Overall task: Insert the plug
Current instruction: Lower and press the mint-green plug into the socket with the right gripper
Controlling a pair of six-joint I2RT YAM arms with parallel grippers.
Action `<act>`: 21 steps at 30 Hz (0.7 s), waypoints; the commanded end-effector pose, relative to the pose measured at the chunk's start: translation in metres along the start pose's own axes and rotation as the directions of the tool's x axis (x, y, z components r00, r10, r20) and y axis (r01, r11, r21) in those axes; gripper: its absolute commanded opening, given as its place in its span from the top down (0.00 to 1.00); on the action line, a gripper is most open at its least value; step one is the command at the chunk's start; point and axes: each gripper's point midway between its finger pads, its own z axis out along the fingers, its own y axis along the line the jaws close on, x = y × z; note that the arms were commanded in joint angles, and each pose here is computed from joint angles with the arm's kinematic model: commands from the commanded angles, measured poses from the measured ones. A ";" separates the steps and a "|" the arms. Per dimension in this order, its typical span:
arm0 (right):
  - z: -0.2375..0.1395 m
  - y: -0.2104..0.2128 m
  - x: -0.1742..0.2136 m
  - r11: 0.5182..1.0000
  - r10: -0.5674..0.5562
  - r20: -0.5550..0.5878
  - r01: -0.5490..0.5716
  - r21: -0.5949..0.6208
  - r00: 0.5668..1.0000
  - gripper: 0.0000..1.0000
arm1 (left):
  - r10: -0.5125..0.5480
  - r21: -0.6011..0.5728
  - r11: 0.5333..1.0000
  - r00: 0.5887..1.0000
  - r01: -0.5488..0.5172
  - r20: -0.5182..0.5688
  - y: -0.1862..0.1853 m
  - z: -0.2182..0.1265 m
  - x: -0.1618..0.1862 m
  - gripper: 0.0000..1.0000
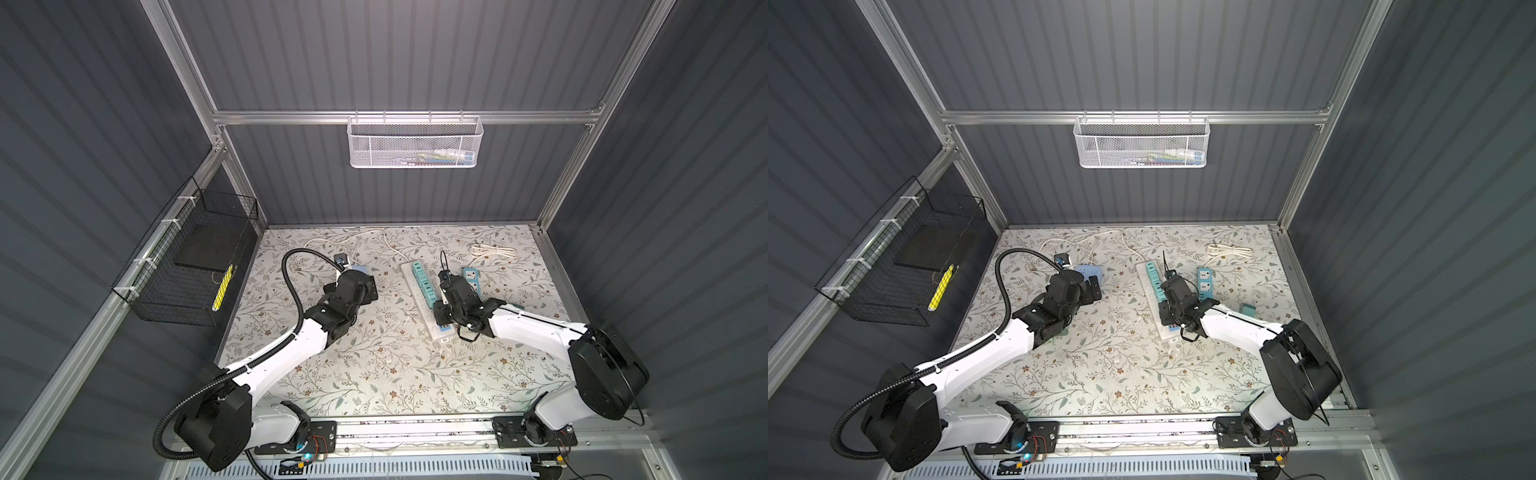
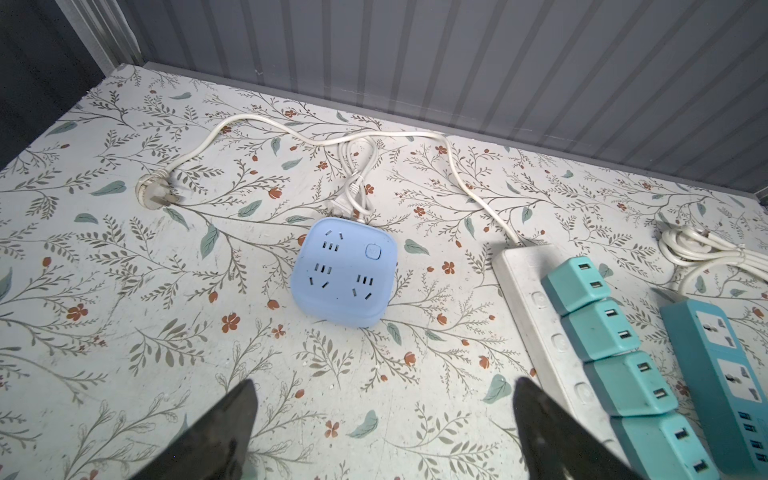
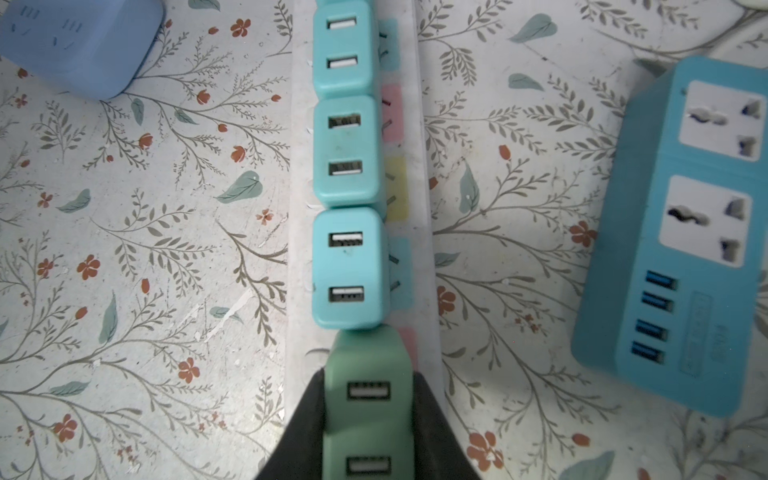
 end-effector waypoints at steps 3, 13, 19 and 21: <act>0.013 -0.009 0.030 0.994 -0.048 -0.112 0.057 0.088 0.993 0.84 | -0.008 -0.013 1.000 1.000 0.008 0.004 0.007 -0.004 0.000 0.04; 0.030 -0.016 0.073 0.991 -0.050 -0.211 0.075 0.114 0.976 0.85 | -0.007 -0.025 1.000 1.000 0.007 0.003 0.012 -0.005 0.004 0.04; 0.040 -0.014 0.080 0.991 -0.059 -0.233 0.085 0.105 0.971 0.85 | -0.007 -0.026 1.000 1.000 0.007 0.002 0.011 -0.002 0.004 0.04; 0.044 -0.009 0.072 0.992 -0.066 -0.217 0.088 0.092 0.974 0.85 | -0.006 -0.027 1.000 1.000 0.006 0.006 0.010 -0.003 0.002 0.04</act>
